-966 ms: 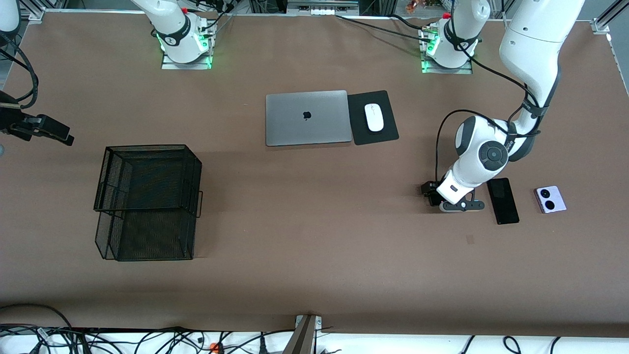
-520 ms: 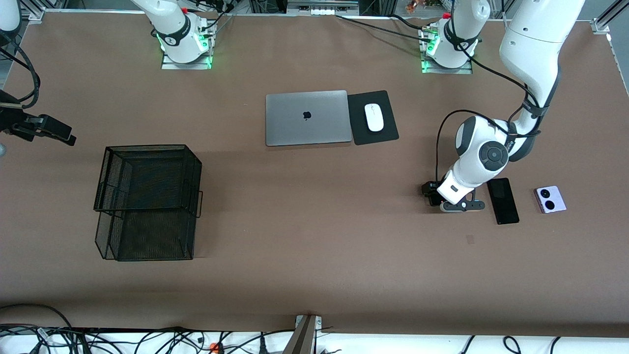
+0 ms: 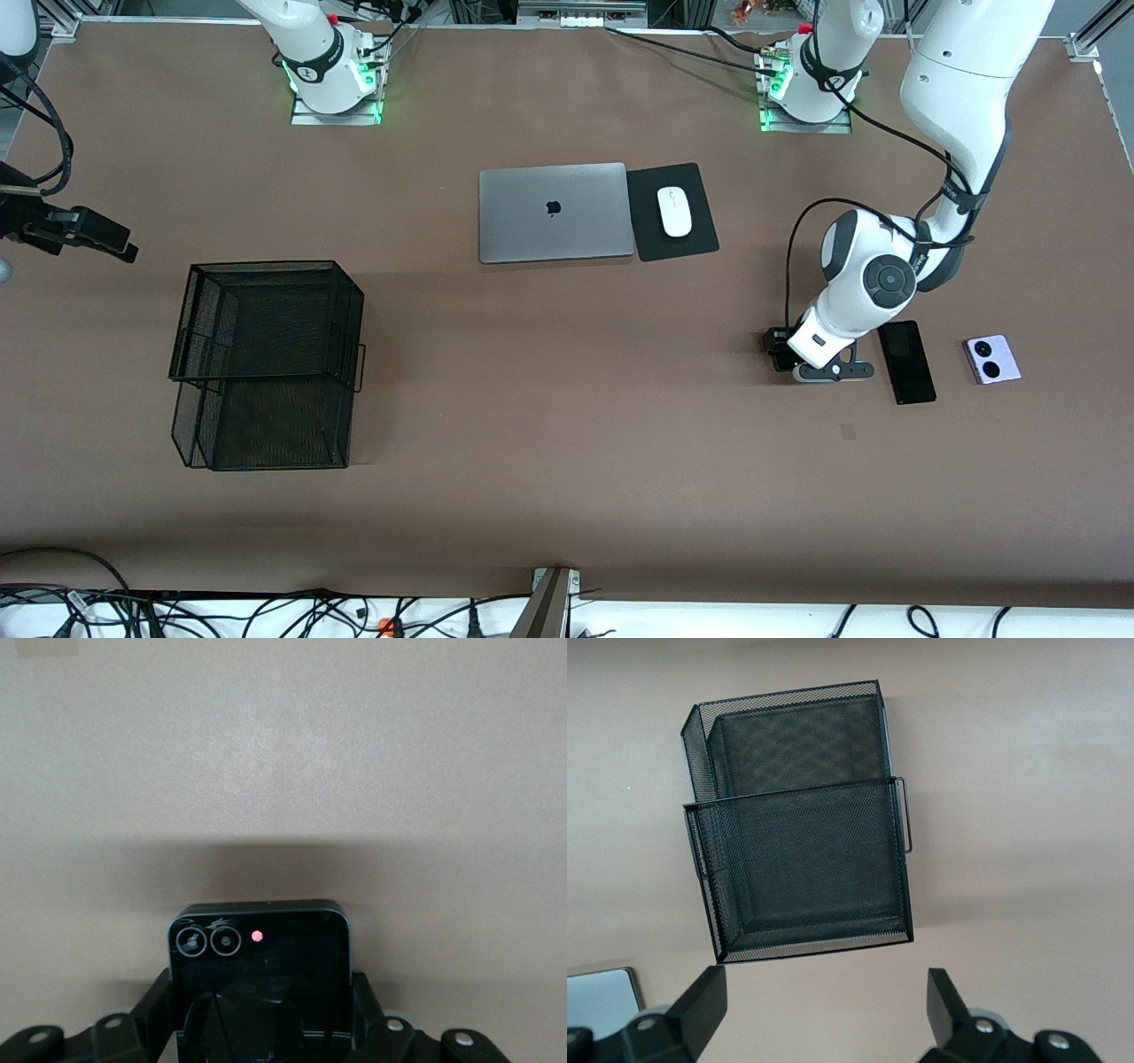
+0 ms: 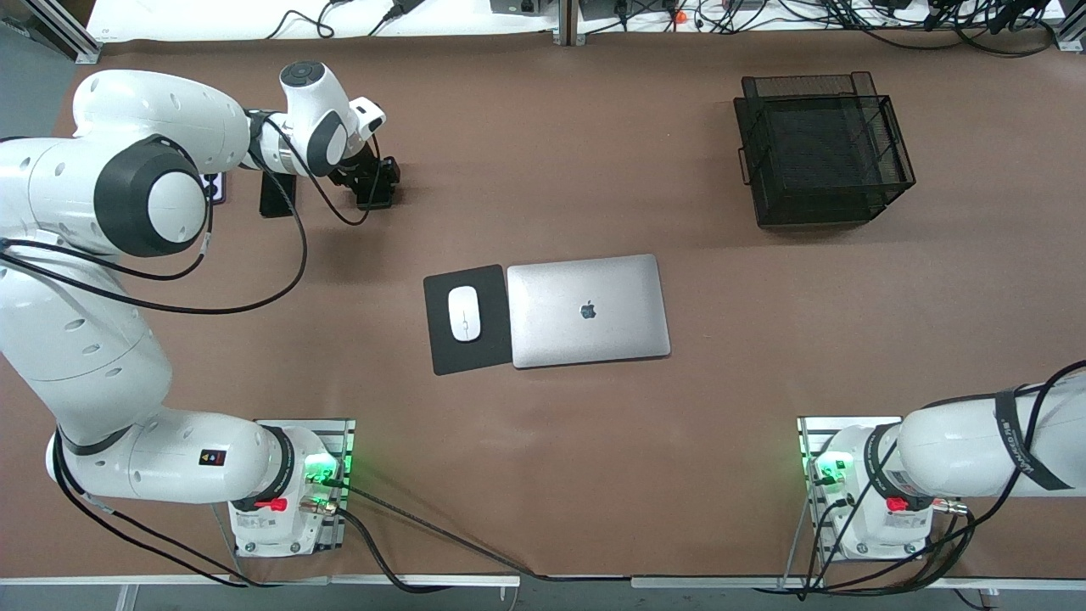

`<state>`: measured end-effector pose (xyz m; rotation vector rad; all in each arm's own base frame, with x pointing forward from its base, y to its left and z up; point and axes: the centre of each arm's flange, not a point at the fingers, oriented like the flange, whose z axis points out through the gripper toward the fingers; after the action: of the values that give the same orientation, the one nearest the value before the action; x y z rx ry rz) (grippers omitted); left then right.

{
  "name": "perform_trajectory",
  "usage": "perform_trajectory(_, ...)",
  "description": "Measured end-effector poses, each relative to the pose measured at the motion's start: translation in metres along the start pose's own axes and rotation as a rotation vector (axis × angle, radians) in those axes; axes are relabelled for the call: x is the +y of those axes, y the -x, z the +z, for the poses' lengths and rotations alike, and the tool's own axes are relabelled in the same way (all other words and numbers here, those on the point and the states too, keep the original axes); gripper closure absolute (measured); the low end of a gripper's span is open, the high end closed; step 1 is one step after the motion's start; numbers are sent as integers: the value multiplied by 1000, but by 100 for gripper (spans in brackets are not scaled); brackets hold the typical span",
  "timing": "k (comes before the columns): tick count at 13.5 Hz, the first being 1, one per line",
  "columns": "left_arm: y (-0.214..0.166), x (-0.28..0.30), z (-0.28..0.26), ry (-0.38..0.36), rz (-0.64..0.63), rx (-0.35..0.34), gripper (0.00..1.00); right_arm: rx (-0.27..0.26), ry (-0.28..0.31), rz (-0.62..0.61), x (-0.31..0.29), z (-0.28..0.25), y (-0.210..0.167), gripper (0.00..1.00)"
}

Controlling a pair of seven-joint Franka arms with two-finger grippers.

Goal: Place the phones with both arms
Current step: 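Carry the flip phone to the table middle and release it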

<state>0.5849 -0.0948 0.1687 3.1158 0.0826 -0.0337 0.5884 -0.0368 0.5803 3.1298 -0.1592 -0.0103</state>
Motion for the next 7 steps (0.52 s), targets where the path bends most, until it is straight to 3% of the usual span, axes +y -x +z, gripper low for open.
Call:
perform_trajectory(4, -35, 10, -57, -32, 3, -119, 20, 0, 0, 0, 0, 0, 0, 0)
perform_trajectory(7, -58, 27, -126, -46, 19, -156, 20, 0, 0, 0, 0, 0, 0, 0)
